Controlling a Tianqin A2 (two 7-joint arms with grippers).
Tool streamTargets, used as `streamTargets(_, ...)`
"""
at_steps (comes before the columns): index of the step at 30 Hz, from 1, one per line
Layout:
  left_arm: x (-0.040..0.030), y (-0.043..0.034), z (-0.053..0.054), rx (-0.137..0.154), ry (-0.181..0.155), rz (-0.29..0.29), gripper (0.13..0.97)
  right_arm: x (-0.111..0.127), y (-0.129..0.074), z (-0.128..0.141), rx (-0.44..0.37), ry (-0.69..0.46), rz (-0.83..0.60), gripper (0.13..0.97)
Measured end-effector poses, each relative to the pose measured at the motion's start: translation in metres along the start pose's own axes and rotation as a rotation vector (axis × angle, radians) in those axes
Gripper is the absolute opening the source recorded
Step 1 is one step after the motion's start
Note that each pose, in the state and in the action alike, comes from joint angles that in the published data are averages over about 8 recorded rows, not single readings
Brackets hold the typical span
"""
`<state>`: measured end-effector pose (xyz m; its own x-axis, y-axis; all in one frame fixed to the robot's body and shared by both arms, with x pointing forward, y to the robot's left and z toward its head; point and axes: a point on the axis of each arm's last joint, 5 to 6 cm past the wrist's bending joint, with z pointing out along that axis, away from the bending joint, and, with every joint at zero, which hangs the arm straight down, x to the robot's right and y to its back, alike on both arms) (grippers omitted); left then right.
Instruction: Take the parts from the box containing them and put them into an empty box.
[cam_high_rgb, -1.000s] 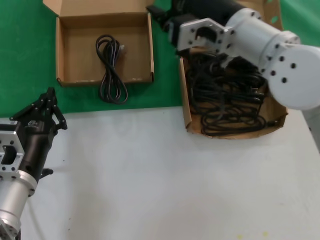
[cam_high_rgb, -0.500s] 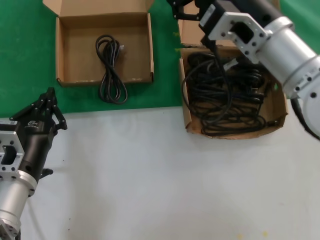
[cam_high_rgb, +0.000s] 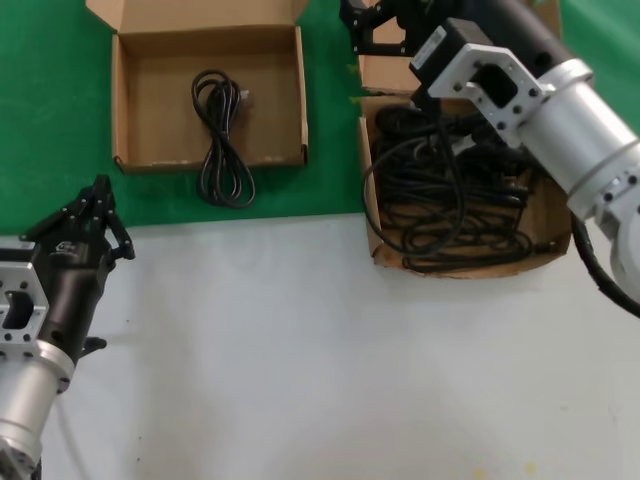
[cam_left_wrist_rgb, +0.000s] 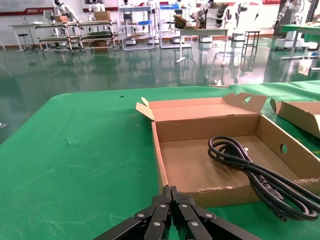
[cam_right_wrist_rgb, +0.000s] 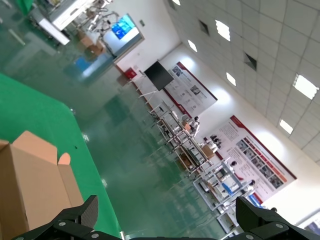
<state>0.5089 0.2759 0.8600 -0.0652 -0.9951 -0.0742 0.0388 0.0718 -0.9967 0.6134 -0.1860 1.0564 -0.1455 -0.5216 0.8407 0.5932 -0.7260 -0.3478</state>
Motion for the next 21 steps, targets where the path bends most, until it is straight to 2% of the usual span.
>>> streamTargets(9, -0.0003, 0.0004, -0.001, -0.001, -0.003, 0.000, 0.168, -0.011, 0.010, -0.014, -0.044, -0.003, 0.092, 0.966)
streamTargets(18, -0.0007, 0.0010, -0.001, -0.003, -0.006, -0.001, 0.255, -0.026, 0.022, -0.034, -0.109, -0.001, 0.220, 0.966)
streamTargets(21, -0.0009, 0.0012, -0.002, -0.004, -0.007, -0.001, 0.312, -0.031, 0.026, -0.042, -0.132, 0.000, 0.262, 0.966)
